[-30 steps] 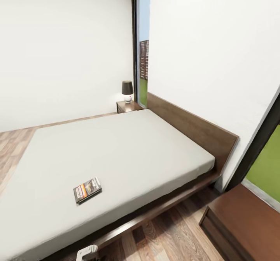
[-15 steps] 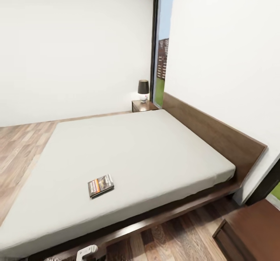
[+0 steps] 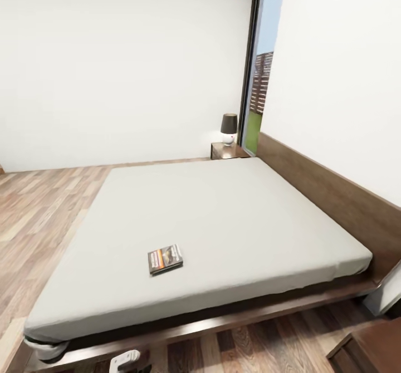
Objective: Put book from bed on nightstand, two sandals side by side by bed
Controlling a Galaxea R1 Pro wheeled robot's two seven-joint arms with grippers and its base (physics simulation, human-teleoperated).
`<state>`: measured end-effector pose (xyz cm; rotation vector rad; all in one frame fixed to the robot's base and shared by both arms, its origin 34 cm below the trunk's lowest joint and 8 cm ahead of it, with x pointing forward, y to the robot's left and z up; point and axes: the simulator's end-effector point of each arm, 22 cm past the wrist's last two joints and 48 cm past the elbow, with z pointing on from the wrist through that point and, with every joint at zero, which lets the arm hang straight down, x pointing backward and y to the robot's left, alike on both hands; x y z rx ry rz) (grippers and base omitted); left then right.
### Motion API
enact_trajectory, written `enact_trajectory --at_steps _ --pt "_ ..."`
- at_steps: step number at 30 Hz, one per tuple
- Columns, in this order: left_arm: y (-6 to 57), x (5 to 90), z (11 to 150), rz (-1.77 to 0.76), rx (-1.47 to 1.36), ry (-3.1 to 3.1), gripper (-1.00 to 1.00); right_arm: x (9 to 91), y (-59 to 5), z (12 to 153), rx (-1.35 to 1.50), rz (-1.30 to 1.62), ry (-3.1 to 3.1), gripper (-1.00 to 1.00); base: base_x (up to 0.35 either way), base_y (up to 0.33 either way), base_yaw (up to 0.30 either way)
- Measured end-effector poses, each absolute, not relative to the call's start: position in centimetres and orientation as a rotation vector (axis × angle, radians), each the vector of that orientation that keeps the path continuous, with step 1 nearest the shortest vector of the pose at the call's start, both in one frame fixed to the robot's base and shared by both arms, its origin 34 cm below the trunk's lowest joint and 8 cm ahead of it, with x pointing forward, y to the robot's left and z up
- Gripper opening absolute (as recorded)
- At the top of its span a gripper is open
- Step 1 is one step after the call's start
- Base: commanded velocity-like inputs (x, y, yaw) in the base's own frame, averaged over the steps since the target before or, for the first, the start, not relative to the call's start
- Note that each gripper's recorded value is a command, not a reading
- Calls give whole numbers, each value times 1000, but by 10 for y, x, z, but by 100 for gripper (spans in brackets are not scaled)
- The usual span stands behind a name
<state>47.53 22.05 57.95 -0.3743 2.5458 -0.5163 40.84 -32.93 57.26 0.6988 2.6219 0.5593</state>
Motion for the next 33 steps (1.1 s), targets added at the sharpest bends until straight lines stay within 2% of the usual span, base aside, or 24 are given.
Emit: enact_trajectory --at_steps 8,24,33 --pt "221 474 579 -516 -375 2548 100 408 -329 572 700 559 2623 100 127 -128 279" --pt "221 474 579 -516 -376 2548 100 408 -330 572 700 558 2624 100 8 -9 279" --pt "220 474 579 -516 -376 2548 100 408 -330 572 700 558 2624 100 0 0 82"
